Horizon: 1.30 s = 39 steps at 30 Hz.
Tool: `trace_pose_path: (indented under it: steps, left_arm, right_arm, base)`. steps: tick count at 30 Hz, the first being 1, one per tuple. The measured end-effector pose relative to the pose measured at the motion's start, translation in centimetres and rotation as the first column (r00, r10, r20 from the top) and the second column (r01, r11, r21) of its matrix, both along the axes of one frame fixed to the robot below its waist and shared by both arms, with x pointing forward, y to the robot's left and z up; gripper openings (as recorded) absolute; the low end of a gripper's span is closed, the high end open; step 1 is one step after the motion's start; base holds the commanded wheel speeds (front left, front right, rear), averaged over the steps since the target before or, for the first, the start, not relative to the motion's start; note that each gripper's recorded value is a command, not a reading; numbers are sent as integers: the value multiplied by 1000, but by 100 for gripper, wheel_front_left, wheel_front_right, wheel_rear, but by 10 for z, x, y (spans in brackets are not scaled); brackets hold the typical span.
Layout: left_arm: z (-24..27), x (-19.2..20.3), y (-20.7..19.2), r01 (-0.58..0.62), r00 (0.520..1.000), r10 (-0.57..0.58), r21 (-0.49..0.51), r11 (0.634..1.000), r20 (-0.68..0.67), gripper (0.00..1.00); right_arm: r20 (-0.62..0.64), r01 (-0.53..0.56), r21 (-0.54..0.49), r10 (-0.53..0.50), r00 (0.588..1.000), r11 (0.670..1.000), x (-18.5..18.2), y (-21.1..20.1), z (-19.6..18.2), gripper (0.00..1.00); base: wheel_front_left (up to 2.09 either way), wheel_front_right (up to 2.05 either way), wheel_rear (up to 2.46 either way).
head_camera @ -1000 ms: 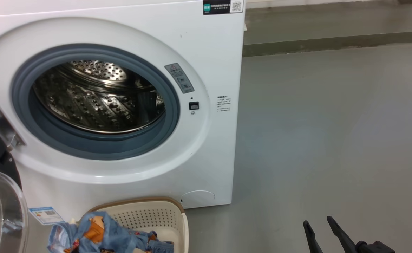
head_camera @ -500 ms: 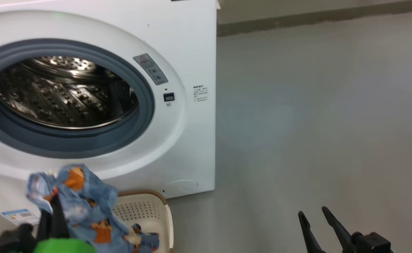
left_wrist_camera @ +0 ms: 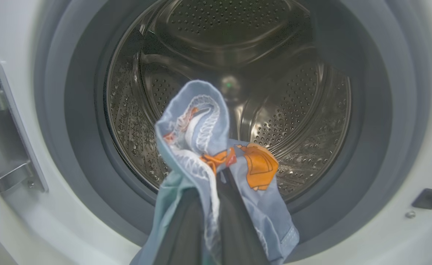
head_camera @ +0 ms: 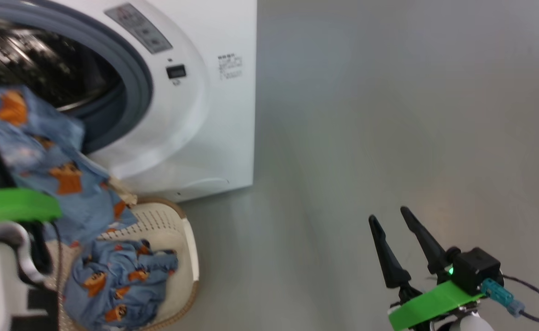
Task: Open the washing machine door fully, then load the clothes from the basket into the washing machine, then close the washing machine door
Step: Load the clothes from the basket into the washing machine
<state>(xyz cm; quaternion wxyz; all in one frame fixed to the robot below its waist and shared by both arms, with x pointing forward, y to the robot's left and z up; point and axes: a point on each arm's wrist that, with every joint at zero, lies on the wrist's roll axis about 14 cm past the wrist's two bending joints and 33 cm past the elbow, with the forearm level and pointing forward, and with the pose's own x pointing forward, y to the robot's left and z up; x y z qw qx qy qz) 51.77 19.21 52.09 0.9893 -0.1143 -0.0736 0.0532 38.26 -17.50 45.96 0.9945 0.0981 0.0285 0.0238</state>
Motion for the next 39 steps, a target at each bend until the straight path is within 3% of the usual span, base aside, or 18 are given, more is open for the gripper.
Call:
trace_pose_path:
  steps: [13, 20, 30, 34, 39]
  left_arm:
    - [-66, 114, -3, 28, 994, -22, 55, 998, -104, 0]
    - [-93, 148, -15, 58, 990, -47, 76, 995, -137, 0]
    - [-72, 195, -14, 37, 999, -34, 76, 996, -33, 0]
    - [-60, 206, -6, 0, 1000, -1, 59, 998, 11, 0]
    - [-79, 208, -6, 4, 999, -2, 58, 998, -36, 0]
  right_arm:
    - [-134, 12, -7, -13, 991, 1000, 29, -8, -54, 100]
    - [-212, 39, -29, -44, 976, 999, 22, -19, -79, 100]
    - [-272, 42, -39, -51, 961, 998, 19, -21, -101, 100]
    - [-287, 60, -53, -73, 955, 997, 17, -28, -106, 100]
    - [-298, 69, -60, -83, 951, 996, 16, -32, -110, 100]
  base:
    - [0, 0, 0]
    - [0, 0, 0]
    - [0, 0, 0]
    - [0, 0, 0]
    - [0, 0, 0]
